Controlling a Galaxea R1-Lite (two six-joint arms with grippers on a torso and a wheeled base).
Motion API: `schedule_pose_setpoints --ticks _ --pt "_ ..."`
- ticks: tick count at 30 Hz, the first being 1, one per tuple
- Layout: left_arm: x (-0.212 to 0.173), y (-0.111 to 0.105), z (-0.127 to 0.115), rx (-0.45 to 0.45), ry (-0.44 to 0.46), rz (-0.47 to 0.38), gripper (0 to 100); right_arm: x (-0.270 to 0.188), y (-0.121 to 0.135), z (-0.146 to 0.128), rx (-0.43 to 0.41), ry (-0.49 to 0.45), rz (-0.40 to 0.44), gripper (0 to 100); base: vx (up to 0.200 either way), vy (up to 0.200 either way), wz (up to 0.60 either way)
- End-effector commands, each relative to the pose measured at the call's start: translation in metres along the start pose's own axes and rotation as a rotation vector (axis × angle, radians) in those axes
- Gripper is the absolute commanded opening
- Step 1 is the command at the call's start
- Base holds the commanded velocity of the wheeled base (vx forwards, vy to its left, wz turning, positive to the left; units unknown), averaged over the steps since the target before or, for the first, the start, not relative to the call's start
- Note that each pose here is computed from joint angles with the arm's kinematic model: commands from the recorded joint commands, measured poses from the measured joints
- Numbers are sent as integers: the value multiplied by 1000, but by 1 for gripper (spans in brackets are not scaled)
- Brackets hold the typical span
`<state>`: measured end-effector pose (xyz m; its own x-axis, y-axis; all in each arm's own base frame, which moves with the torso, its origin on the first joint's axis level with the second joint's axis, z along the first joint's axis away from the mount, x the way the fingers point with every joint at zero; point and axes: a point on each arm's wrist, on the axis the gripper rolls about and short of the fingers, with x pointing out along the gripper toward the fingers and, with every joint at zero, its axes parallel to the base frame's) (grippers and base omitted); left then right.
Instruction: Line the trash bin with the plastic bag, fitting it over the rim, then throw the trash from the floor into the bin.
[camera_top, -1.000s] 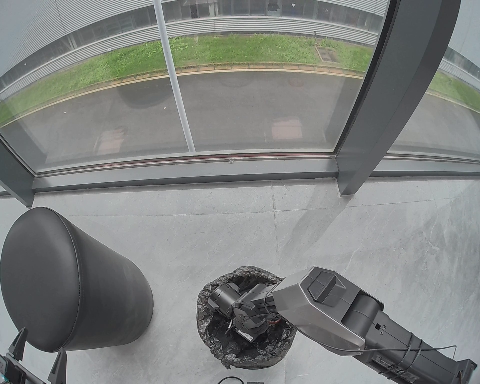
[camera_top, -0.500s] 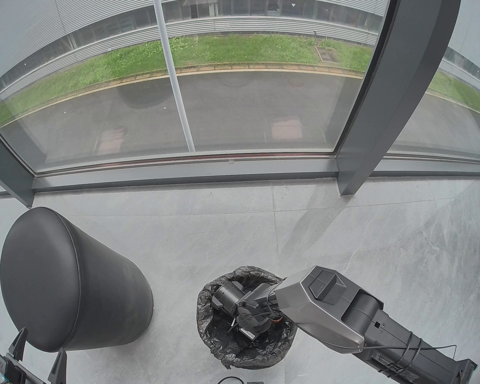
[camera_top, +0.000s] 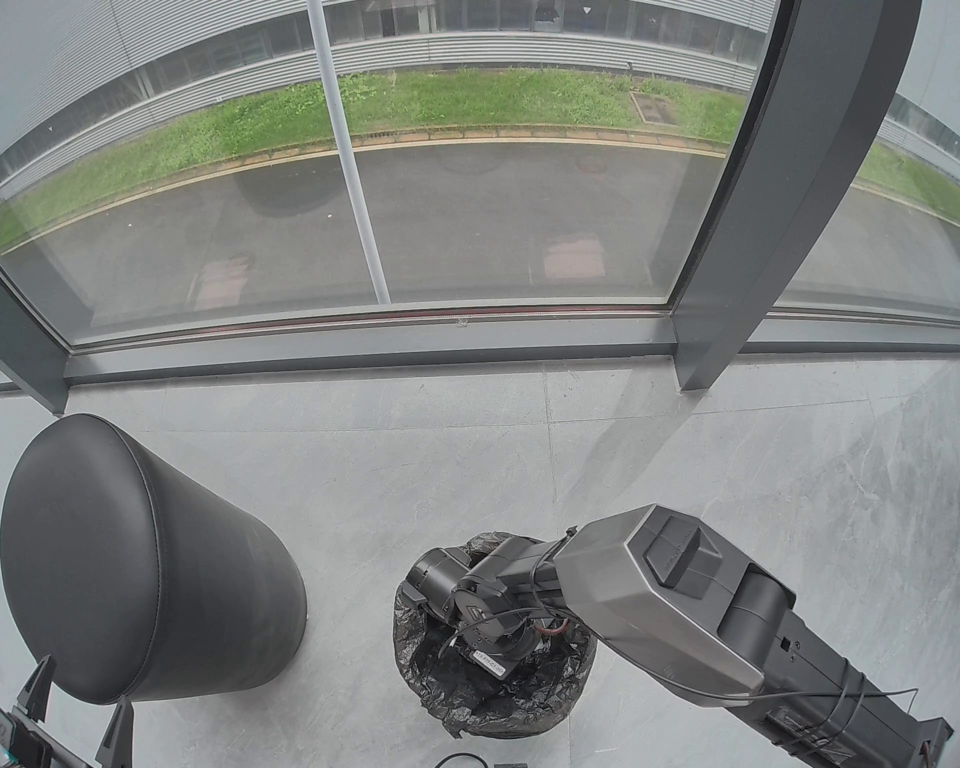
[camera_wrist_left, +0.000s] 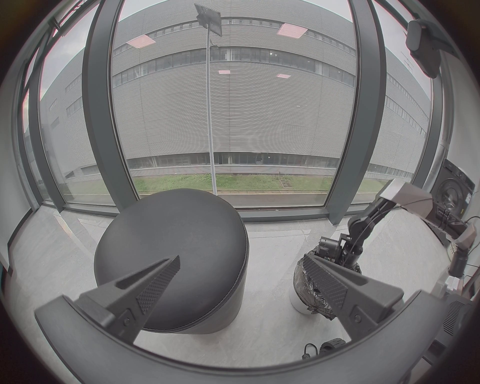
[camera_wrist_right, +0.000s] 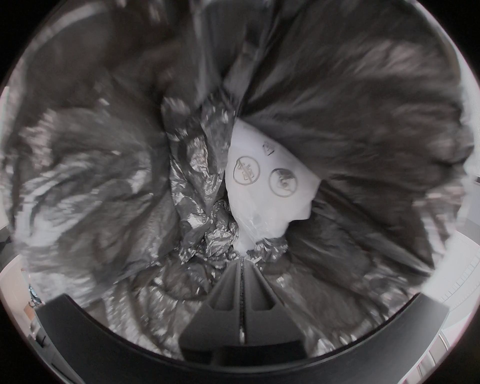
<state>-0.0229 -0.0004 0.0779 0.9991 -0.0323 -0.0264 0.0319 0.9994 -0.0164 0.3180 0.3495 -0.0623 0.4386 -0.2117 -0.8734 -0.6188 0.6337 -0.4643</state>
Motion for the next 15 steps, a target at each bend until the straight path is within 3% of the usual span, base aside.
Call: schedule_pose_setpoints --ticks 1,7,15 --pt "-1 0 -2 1 -8 0 100 -57 -8 7 26 -73 9 0 0 0 0" --pt "-1 0 -2 1 -8 0 100 -93 -20 6 40 -106 -5 0 0 0 0" --pt "-1 0 -2 1 -8 0 100 -182 -60 -7 59 -212 -5 0 0 0 0"
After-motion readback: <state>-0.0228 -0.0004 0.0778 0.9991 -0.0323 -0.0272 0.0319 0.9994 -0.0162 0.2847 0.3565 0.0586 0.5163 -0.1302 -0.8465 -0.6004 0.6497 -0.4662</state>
